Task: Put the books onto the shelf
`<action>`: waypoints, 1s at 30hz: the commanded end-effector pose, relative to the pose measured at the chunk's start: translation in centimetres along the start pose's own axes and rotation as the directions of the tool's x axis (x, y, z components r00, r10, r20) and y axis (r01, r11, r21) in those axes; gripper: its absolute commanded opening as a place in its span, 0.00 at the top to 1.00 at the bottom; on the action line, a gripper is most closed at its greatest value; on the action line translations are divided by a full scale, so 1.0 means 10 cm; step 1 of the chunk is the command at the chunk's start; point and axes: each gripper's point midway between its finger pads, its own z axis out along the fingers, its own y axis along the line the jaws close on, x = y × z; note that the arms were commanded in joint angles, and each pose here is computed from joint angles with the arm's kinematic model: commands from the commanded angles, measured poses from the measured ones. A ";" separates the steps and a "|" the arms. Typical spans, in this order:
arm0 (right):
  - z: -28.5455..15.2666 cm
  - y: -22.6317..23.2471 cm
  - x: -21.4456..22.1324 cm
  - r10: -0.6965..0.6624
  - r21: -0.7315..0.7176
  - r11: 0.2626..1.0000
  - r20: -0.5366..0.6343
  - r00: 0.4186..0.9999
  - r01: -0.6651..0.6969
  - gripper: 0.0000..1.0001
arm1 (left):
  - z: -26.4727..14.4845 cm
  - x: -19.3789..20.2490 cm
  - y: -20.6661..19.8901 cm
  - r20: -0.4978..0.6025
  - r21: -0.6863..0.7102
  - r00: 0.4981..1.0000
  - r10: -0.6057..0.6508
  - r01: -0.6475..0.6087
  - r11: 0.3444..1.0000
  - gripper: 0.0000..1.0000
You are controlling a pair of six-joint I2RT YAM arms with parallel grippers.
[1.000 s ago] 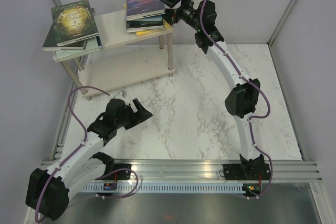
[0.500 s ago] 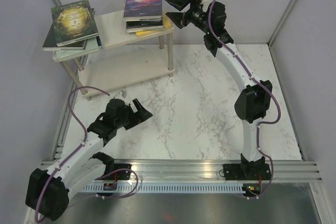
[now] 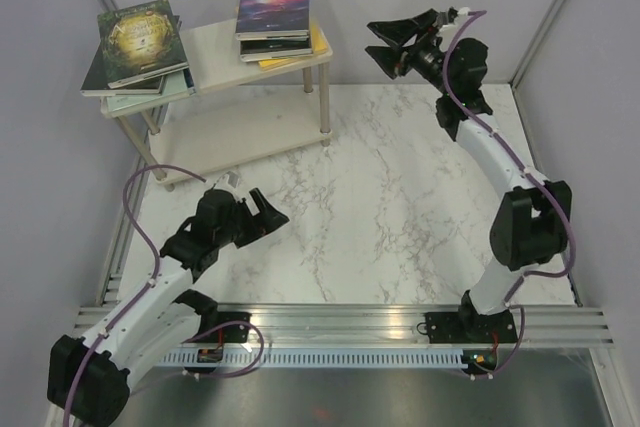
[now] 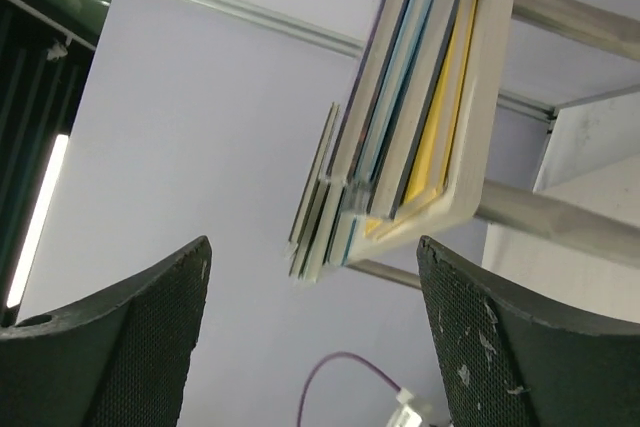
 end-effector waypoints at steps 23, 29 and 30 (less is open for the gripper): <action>-2.60 -0.16 1.49 -0.611 0.141 0.763 -0.158 0.775 0.631 0.02 | -2.03 -1.95 -0.86 0.890 -0.183 0.316 0.329 -0.415 0.891 0.00; -2.72 -0.36 1.47 -0.629 0.189 0.742 -0.134 0.765 0.643 0.02 | -1.80 -1.99 0.24 0.841 -0.443 0.372 0.394 0.055 0.895 0.00; -2.73 -0.38 1.48 -0.637 0.188 0.735 -0.136 0.759 0.651 0.02 | -1.69 -1.95 0.28 0.843 -0.428 0.384 0.378 0.050 0.903 0.00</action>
